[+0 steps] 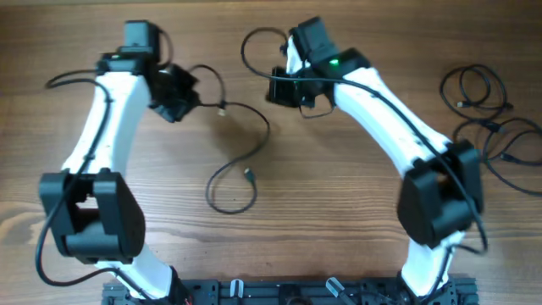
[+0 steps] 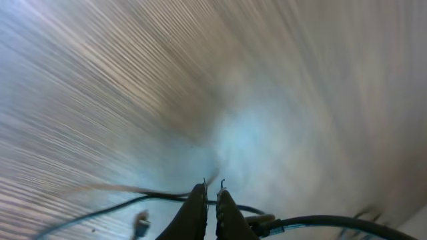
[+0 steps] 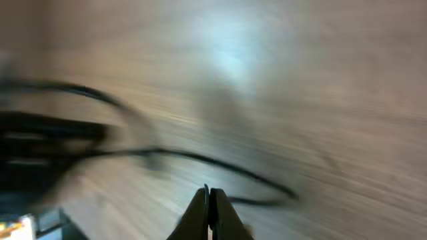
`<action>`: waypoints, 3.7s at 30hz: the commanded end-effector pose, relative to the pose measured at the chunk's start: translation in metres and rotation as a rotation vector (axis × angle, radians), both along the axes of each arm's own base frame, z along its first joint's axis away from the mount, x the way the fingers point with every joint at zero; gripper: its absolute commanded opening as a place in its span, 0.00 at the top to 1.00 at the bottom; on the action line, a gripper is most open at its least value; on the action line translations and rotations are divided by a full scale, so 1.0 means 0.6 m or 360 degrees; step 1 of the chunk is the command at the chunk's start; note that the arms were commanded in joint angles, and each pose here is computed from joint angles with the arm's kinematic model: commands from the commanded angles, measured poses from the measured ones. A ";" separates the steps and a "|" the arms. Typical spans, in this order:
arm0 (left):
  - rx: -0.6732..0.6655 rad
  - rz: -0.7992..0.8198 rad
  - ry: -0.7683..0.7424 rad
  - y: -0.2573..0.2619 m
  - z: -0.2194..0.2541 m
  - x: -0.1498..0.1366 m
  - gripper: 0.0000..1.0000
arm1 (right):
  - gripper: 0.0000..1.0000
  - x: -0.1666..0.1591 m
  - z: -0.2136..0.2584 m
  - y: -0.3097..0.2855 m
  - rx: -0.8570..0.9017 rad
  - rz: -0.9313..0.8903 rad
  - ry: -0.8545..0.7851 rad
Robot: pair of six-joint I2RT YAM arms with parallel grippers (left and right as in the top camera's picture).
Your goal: Untangle cables
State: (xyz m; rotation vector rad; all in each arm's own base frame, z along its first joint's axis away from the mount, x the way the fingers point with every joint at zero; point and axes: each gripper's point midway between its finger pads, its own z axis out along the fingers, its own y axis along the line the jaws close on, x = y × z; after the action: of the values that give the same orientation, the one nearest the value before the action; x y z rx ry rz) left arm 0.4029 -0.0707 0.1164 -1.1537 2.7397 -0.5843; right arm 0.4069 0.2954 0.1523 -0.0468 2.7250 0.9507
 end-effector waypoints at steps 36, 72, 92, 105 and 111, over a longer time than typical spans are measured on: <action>-0.0095 -0.0537 0.0009 -0.102 -0.080 -0.070 0.00 | 0.38 -0.040 -0.030 -0.074 -0.0188 0.0233 0.0083; -0.0062 -0.0293 -0.0221 0.088 0.036 0.026 0.00 | 0.18 -0.061 -0.168 -0.175 -0.0739 0.0009 0.0453; -0.0022 -0.0299 -0.0213 0.089 0.033 0.026 0.00 | 0.96 0.016 0.073 -0.183 -0.0398 -0.0037 -0.0044; -0.0023 -0.0300 -0.0212 0.089 0.033 0.025 0.00 | 0.96 0.185 0.270 -0.669 -0.0309 -0.1318 -0.0621; -0.0020 -0.0331 -0.0227 0.076 0.034 0.028 0.00 | 0.96 0.268 0.128 -0.792 -0.0246 -0.1574 -0.0516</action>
State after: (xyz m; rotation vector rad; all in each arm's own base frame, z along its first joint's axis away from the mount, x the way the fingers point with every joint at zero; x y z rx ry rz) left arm 0.4170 -0.0192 0.1382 -0.8300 2.7449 -0.6875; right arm 0.5579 -0.1603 0.2691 0.8076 2.0601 0.3714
